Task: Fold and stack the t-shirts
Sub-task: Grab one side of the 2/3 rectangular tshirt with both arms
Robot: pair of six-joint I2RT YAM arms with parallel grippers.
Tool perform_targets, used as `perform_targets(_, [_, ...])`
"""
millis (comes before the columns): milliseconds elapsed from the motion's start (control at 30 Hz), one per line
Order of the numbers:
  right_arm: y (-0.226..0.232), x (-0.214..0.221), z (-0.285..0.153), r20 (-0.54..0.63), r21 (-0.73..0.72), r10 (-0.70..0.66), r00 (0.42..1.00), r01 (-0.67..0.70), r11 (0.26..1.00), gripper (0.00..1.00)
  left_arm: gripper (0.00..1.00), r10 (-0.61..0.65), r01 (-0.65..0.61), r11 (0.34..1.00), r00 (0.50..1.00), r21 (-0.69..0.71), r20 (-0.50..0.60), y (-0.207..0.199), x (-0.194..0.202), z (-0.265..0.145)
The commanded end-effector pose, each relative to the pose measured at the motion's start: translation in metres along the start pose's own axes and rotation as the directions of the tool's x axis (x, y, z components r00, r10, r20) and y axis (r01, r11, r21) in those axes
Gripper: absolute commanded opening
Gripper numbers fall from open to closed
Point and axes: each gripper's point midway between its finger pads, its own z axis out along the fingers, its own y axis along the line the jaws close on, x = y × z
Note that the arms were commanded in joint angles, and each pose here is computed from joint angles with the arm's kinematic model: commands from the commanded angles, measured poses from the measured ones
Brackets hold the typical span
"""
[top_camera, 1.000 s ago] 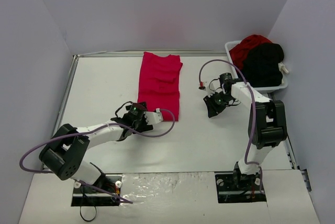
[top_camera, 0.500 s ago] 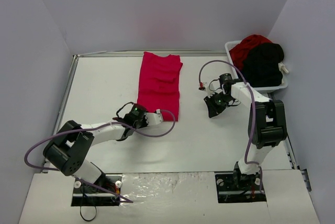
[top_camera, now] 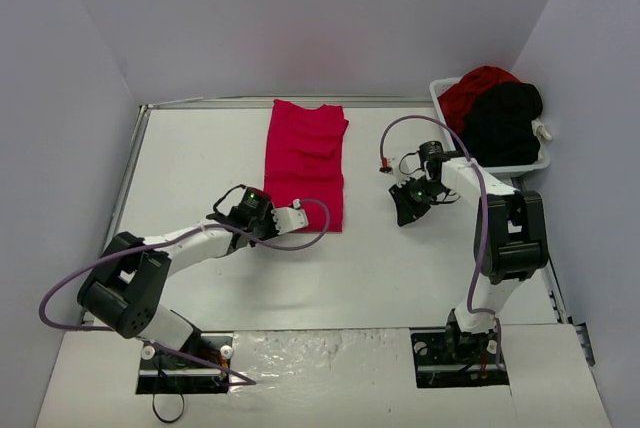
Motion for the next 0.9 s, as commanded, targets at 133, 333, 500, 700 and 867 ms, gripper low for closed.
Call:
perform_targets(133, [0.048,-0.031,-0.032,0.125,-0.191,-0.064,0.99,0.087,0.978,0.24,0.02,-0.068,0.056,0.982,0.996,0.182,0.058,-0.009,-0.016,-0.018])
perform_targets(333, [0.086,-0.052,-0.039,0.191,-0.231,-0.188,0.963,0.23,0.945,0.38,0.02,-0.062,0.048,0.966,0.997,0.253,0.045,-0.02,-0.016,-0.028])
perform_targets(500, [0.121,-0.056,-0.018,0.199,-0.199,-0.432,0.88,0.467,0.861,0.42,0.02,-0.053,0.047,0.958,0.998,0.282,0.013,-0.028,-0.008,-0.029])
perform_targets(700, [0.124,-0.058,0.004,0.231,-0.202,-0.545,0.806,0.588,0.783,0.38,0.02,-0.108,0.103,0.941,0.994,0.324,-0.002,-0.034,-0.004,-0.027])
perform_targets(867, [0.122,-0.053,0.029,0.215,-0.211,-0.57,0.793,0.608,0.766,0.39,0.02,-0.178,0.158,0.924,0.984,0.347,0.026,-0.034,-0.009,-0.028])
